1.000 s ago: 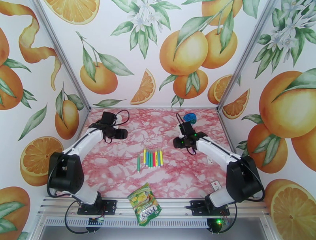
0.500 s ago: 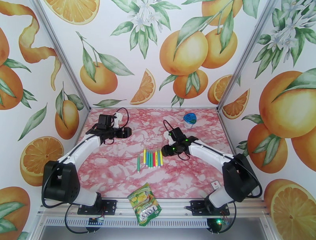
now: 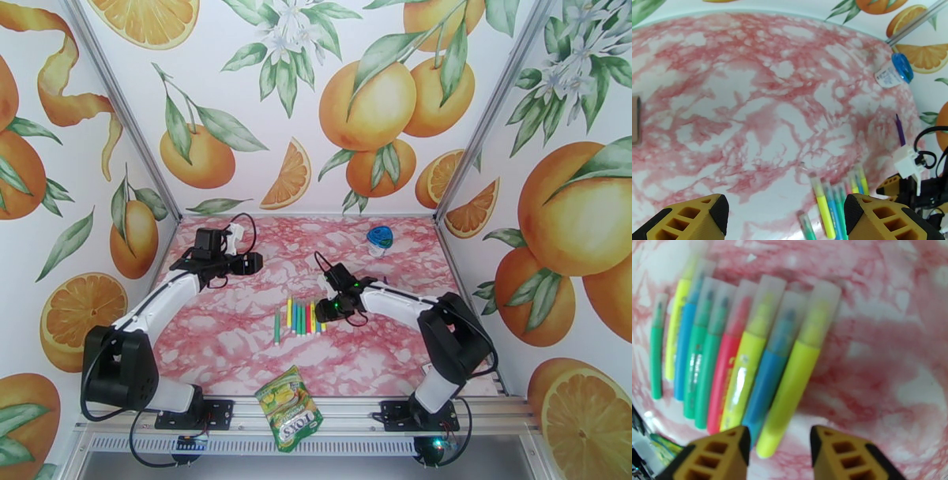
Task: Open the pen caps
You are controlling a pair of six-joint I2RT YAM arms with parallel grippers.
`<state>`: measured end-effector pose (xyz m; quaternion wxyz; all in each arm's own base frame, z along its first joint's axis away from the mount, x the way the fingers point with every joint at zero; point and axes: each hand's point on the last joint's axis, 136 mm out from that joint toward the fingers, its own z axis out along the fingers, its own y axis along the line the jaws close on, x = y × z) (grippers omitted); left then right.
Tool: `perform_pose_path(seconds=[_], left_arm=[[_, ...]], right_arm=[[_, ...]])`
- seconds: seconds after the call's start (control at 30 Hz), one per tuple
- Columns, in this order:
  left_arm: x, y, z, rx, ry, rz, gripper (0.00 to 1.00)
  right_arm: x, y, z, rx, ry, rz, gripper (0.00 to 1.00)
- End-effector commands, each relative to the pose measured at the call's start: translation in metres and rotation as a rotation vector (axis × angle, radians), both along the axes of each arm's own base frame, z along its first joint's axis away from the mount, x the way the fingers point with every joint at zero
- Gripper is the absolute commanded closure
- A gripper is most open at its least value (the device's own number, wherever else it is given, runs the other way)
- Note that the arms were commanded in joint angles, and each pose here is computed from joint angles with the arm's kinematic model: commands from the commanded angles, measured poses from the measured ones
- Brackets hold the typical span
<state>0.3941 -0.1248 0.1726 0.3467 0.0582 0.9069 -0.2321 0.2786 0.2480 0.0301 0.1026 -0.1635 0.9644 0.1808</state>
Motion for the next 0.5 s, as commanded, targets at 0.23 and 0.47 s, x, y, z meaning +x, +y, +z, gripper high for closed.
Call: perform_pose_path(seconds=[0.23,0.47], left_arm=[[0.000,0.002,0.003,0.001,-0.016,0.012,0.19],[-0.002,0.003,0.004,0.007,-0.016,0.015,0.19]], right_arm=[[0.013,0.001,-0.010,-0.053,-0.012,-0.036,0.57],[0.018,-0.010,-0.016,-0.141,-0.027,-0.054,0.58]])
